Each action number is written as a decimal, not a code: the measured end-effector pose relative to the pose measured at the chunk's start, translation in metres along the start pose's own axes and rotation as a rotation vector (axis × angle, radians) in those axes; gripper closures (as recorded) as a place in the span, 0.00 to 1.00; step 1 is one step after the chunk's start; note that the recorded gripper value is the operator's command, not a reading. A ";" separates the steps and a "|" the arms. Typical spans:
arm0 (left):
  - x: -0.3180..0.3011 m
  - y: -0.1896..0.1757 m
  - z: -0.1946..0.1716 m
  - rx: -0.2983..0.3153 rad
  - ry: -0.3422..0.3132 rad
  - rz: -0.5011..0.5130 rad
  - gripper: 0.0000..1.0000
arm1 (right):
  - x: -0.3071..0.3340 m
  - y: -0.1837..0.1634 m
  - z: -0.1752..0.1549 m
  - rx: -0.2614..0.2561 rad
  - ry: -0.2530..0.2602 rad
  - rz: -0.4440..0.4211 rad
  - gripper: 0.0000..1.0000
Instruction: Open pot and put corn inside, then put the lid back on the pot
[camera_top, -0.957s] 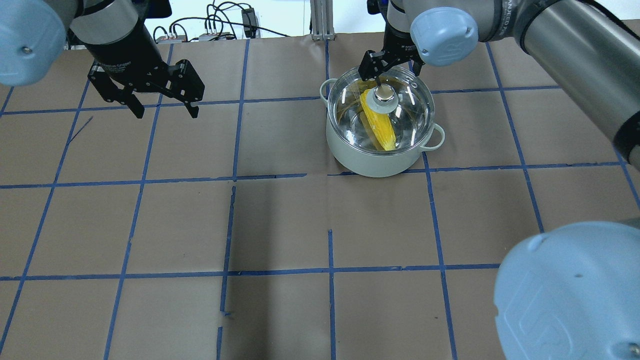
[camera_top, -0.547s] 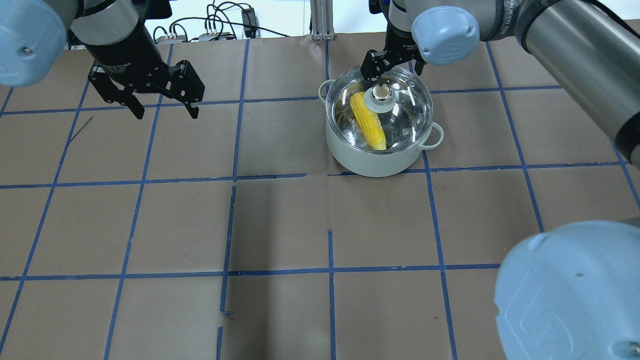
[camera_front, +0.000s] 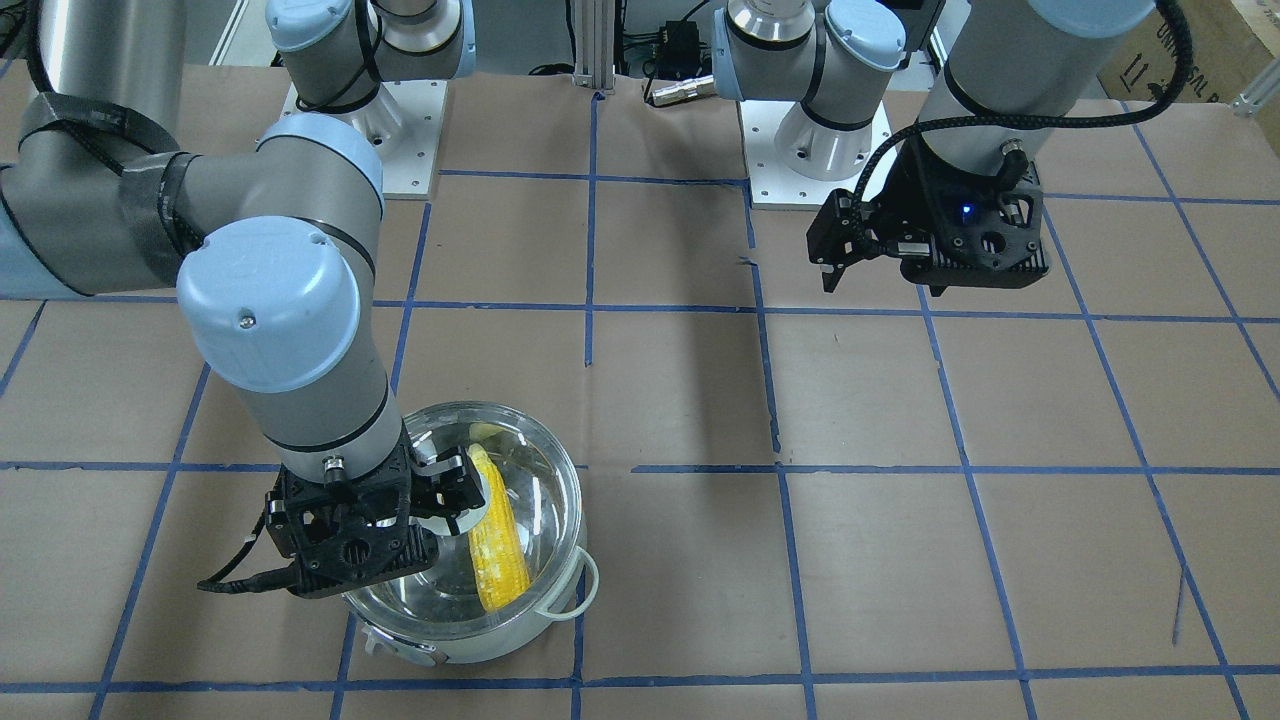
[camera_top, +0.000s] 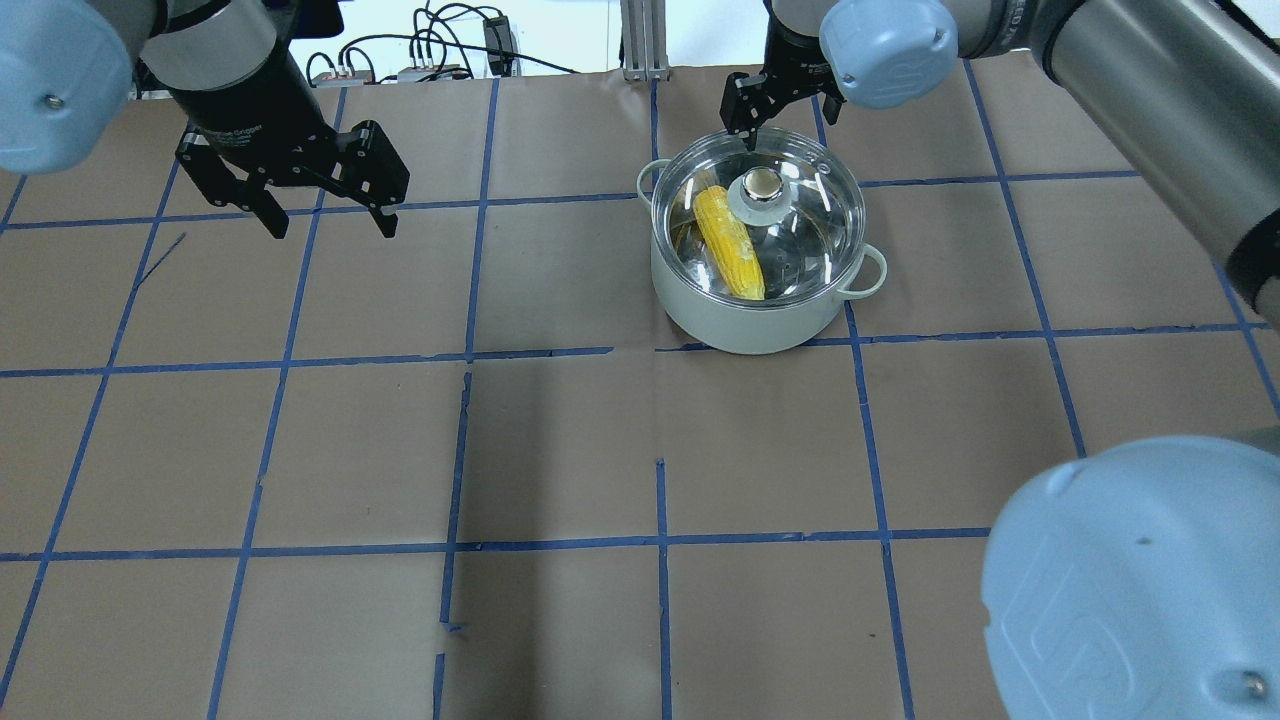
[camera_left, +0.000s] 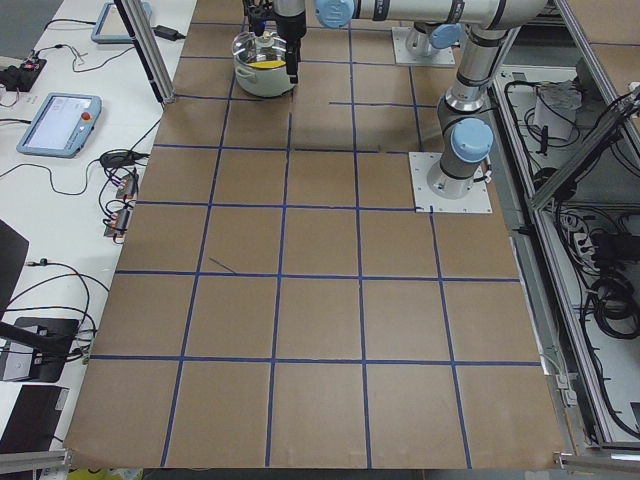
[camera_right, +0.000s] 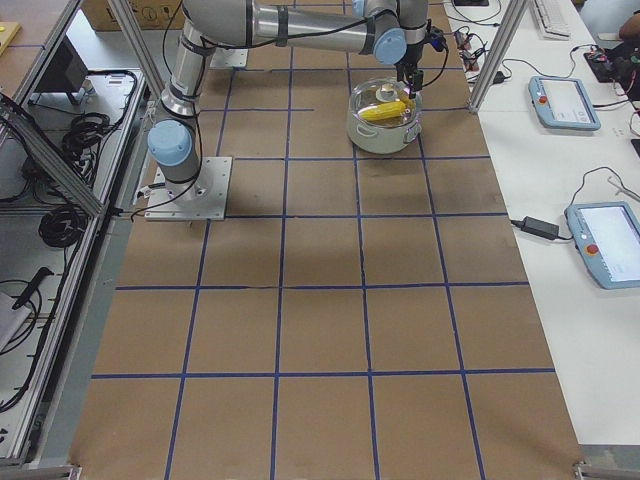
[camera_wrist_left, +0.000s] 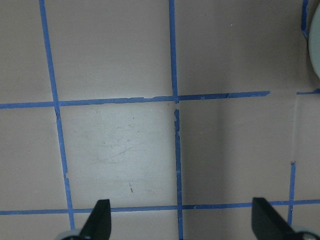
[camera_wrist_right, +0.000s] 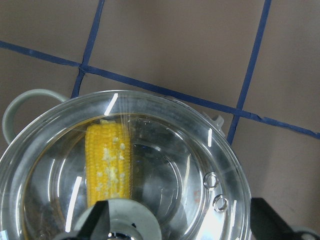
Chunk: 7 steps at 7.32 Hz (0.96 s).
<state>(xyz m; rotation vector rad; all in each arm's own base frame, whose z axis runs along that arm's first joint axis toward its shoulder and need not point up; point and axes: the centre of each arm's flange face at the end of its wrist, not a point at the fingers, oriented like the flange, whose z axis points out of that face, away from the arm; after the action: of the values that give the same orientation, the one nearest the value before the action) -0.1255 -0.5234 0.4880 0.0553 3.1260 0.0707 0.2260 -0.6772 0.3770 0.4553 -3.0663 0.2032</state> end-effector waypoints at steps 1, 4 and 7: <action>0.000 0.000 0.000 0.001 0.000 0.002 0.00 | -0.001 0.001 0.003 -0.006 -0.003 -0.001 0.03; 0.000 0.000 0.000 -0.001 -0.001 0.003 0.00 | -0.003 0.003 0.009 -0.017 -0.007 -0.002 0.05; 0.000 0.000 0.000 -0.001 -0.002 0.003 0.00 | -0.004 0.002 0.016 -0.022 -0.011 -0.003 0.04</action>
<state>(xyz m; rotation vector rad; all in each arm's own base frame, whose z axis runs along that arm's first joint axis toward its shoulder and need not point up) -0.1253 -0.5235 0.4878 0.0599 3.1243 0.0718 0.2287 -0.6764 0.3611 0.4614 -3.0748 0.1675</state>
